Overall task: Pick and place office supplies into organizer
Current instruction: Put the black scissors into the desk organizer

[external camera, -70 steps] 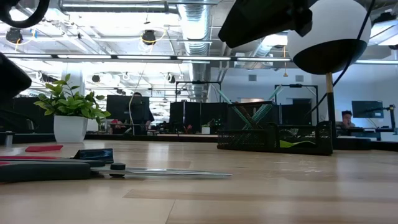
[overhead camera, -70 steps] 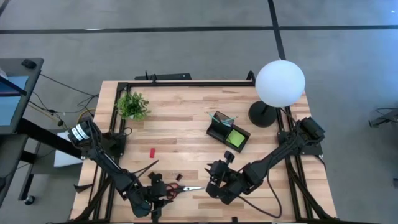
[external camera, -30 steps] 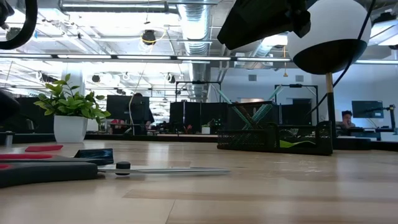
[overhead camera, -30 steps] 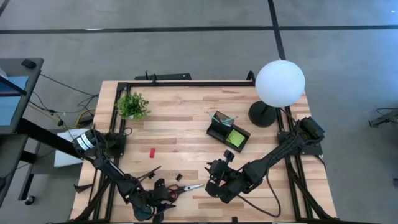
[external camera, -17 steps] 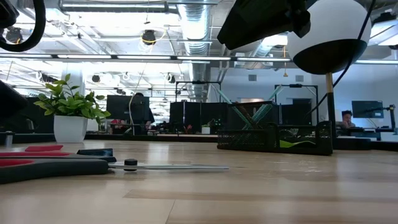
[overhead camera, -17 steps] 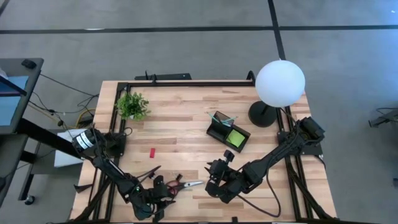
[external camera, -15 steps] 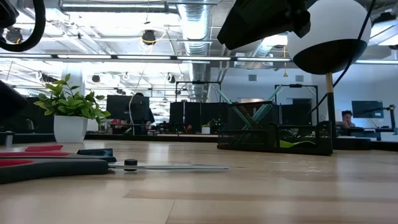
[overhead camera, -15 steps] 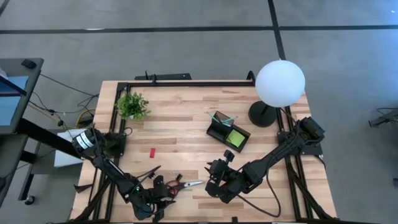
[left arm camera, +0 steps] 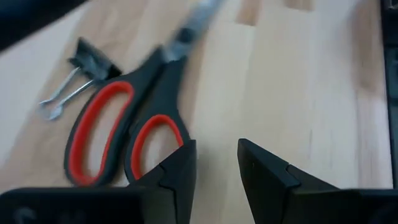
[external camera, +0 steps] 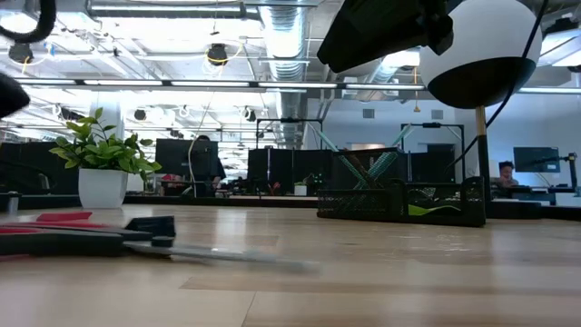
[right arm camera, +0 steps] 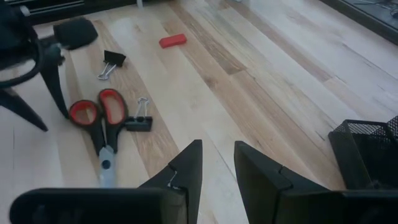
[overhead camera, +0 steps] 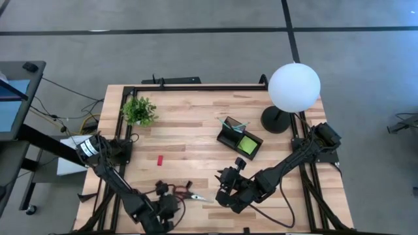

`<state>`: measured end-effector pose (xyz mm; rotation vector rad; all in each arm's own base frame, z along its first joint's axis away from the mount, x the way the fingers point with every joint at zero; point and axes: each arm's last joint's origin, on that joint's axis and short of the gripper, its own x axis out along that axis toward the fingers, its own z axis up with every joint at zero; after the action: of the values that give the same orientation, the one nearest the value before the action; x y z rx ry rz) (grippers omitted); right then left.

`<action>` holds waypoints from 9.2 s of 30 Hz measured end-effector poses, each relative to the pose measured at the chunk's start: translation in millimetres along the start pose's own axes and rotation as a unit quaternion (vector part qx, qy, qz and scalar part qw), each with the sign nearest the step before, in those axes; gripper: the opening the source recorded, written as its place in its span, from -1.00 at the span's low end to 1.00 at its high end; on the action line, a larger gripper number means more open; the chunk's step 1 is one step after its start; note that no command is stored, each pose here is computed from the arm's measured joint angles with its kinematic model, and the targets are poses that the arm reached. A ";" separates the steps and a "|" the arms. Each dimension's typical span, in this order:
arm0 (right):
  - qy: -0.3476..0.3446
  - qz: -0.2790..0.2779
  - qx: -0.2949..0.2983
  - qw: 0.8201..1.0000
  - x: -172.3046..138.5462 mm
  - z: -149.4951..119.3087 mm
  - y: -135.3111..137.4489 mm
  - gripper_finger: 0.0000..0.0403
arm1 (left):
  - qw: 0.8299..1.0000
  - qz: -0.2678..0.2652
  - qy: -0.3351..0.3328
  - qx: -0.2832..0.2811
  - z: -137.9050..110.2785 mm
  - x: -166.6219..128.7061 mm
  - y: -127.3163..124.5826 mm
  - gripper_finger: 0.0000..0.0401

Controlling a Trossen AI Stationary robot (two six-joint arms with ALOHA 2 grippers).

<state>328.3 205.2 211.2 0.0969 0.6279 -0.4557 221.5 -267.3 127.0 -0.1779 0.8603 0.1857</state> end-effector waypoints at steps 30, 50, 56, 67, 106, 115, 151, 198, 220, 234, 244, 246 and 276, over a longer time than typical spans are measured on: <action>0.000 0.000 0.000 1.000 -0.1 0.1 0.0 -0.56 | 0.992 0.083 -0.013 0.089 -1.9 4.6 16.2 -0.43; 0.000 0.000 -0.011 1.000 -0.1 0.1 0.0 -0.56 | 0.962 0.064 0.122 0.234 24.0 17.6 34.2 -0.43; 0.000 0.000 -0.011 1.000 -0.1 0.1 0.0 -0.56 | 0.958 0.030 0.158 0.236 30.4 23.4 38.7 -0.46; 0.000 0.000 -0.011 1.000 -0.1 0.1 0.0 -0.56 | 0.962 -0.003 0.161 0.222 37.2 27.5 36.5 -0.93; -0.193 0.065 -0.009 0.979 -153.5 -35.7 25.0 -0.56 | 0.833 0.366 0.094 0.404 324.8 -5.1 204.6 -0.97; -0.183 0.064 -0.024 0.981 -152.3 -38.2 23.4 -0.56 | 0.836 0.353 0.142 0.396 320.4 38.4 231.9 -0.97; -0.180 0.065 -0.016 0.981 -149.4 -41.0 25.8 -0.56 | 0.707 0.369 0.221 0.561 299.2 93.2 196.3 -0.89; -0.176 0.072 0.005 0.982 -150.3 -41.6 26.0 -0.56 | 0.807 0.460 0.061 0.366 269.8 74.8 124.0 -0.63; -0.153 0.098 0.035 0.983 -143.1 -62.7 41.8 -0.56 | 0.968 0.234 -0.036 -0.087 343.7 -138.1 286.4 -0.90; -0.153 0.122 0.064 0.979 -141.0 -69.5 54.3 -0.56 | 0.970 0.186 0.156 -0.034 303.1 -28.3 348.5 -0.76; -0.163 0.135 0.085 0.974 -145.3 -82.8 63.4 -0.56 | 0.992 0.037 -0.071 -0.094 325.2 -110.2 393.3 -0.81; -0.165 0.135 0.096 0.972 -144.5 -82.8 64.6 -0.56 | 0.988 -0.033 -0.121 -0.091 324.0 -115.5 397.2 -0.84; -0.004 0.208 0.045 0.977 -104.3 -66.3 66.0 -0.56 | 0.988 -0.092 -0.095 -0.081 244.4 -0.8 415.1 -0.93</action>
<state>246.7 319.1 215.6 0.3067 0.5613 -0.0782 303.5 191.0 250.6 -0.3843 0.6351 0.0969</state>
